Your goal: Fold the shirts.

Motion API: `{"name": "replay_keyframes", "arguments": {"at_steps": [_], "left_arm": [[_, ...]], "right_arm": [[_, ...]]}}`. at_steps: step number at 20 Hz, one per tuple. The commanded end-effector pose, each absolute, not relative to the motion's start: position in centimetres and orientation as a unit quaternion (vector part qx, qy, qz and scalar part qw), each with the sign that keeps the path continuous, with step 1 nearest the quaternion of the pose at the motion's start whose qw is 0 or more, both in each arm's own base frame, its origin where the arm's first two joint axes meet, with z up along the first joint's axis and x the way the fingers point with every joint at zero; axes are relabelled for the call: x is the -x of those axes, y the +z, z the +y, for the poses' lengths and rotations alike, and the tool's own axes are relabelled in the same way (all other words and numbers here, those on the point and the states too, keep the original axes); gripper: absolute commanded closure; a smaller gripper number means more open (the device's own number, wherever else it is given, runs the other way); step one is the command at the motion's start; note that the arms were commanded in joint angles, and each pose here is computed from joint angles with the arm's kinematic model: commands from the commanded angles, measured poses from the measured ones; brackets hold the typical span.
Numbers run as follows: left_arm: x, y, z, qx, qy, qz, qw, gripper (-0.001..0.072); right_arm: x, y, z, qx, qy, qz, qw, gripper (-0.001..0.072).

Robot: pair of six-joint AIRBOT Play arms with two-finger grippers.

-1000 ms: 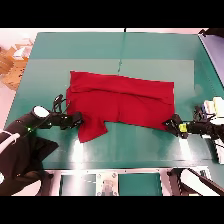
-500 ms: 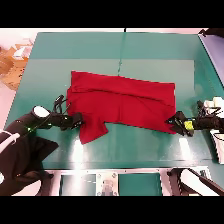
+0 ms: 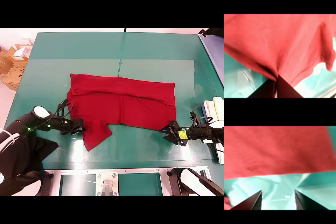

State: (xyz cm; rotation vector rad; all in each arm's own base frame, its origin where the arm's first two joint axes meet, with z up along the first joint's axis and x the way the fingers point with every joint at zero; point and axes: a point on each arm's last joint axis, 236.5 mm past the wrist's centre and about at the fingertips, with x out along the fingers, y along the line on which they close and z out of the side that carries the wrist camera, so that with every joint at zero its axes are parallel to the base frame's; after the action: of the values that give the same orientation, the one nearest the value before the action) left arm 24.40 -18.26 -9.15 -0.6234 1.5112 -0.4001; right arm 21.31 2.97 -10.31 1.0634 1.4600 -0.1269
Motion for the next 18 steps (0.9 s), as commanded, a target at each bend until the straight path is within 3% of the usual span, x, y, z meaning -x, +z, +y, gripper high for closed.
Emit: {"name": "replay_keyframes", "arguments": {"at_steps": [1, 5, 15, 18], "left_arm": [[-22.2, -9.0, -18.4, 0.26, -0.194, 0.699, 0.637, 0.0679], [-21.1, -9.2, -18.0, 0.244, -0.199, 0.714, 0.625, 0.0679], [-22.0, -9.5, -17.8, 0.242, -0.191, 0.703, 0.64, 0.0679], [-21.8, -9.4, -17.8, 0.242, -0.193, 0.706, 0.637, 0.0679]], "right_arm": [[-23.3, -11.7, 1.4, -0.481, -0.098, 0.582, 0.649, 0.0252], [-25.2, -11.9, -0.6, -0.481, -0.127, 0.54, 0.679, 0.0251], [-24.7, -12.5, -1.8, -0.458, -0.144, 0.545, 0.687, 0.025], [-25.1, -12.5, -2.6, -0.456, -0.155, 0.533, 0.695, 0.0209]]}}
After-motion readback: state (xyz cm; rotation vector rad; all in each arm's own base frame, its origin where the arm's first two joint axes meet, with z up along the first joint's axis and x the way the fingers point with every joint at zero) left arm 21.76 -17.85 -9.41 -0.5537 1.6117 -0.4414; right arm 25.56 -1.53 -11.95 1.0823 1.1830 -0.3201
